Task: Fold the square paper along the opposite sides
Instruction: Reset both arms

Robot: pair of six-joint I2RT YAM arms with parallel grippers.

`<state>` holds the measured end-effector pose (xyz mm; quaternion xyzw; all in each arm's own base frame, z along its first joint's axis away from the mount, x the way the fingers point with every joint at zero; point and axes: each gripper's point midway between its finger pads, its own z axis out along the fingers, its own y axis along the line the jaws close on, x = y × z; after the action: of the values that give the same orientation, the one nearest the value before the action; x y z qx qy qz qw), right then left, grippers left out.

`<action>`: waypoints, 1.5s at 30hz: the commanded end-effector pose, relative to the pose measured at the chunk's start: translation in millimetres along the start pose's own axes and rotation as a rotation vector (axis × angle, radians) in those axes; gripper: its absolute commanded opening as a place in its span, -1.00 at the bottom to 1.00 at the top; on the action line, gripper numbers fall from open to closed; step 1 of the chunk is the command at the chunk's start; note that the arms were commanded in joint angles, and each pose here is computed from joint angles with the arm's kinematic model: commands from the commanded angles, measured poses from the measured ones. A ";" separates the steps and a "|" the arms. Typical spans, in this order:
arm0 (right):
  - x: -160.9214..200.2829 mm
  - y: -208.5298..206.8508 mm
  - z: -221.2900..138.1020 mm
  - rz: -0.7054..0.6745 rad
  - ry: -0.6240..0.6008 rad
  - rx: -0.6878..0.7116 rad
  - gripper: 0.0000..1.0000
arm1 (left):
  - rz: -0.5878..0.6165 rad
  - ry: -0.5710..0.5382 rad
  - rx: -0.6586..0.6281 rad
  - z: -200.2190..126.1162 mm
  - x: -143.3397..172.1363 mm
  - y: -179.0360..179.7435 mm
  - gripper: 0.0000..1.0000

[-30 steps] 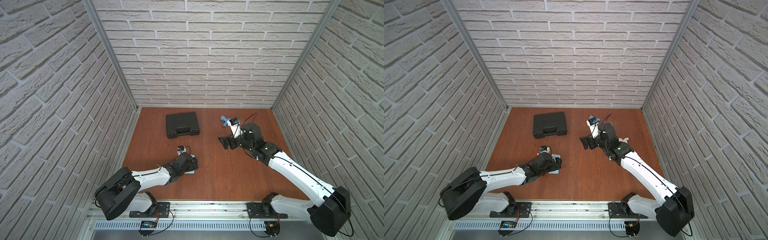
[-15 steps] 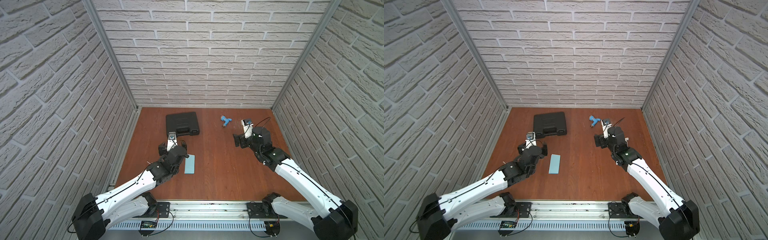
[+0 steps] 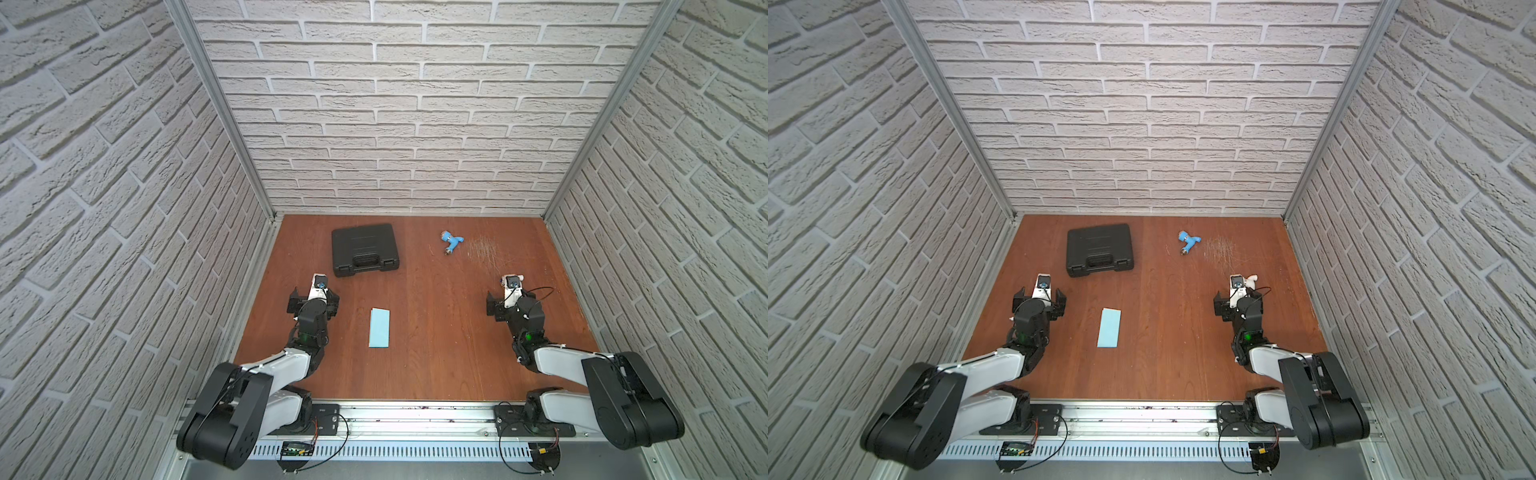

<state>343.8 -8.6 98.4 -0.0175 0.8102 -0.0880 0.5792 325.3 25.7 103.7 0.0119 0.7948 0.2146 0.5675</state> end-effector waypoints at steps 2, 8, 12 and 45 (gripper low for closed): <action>-74.3 -7.9 -2.9 0.070 -0.280 -0.043 0.98 | -0.064 -0.210 -0.019 5.3 -32.9 4.7 0.97; -75.0 -8.0 -1.0 0.086 -0.231 -0.061 0.98 | -0.117 -0.139 0.047 30.3 -15.4 1.3 0.96; -69.4 -7.4 -1.8 0.088 -0.191 -0.072 0.98 | -0.077 -0.103 0.132 40.0 -13.1 -14.5 0.97; -14.5 -6.0 52.2 0.113 -0.001 -0.054 0.98 | -0.135 0.034 0.214 68.6 -8.8 -13.5 0.97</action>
<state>393.6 -17.3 87.6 0.0056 0.8201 -0.0316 0.5713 385.6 33.9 71.9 0.0189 0.8357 0.0985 0.5400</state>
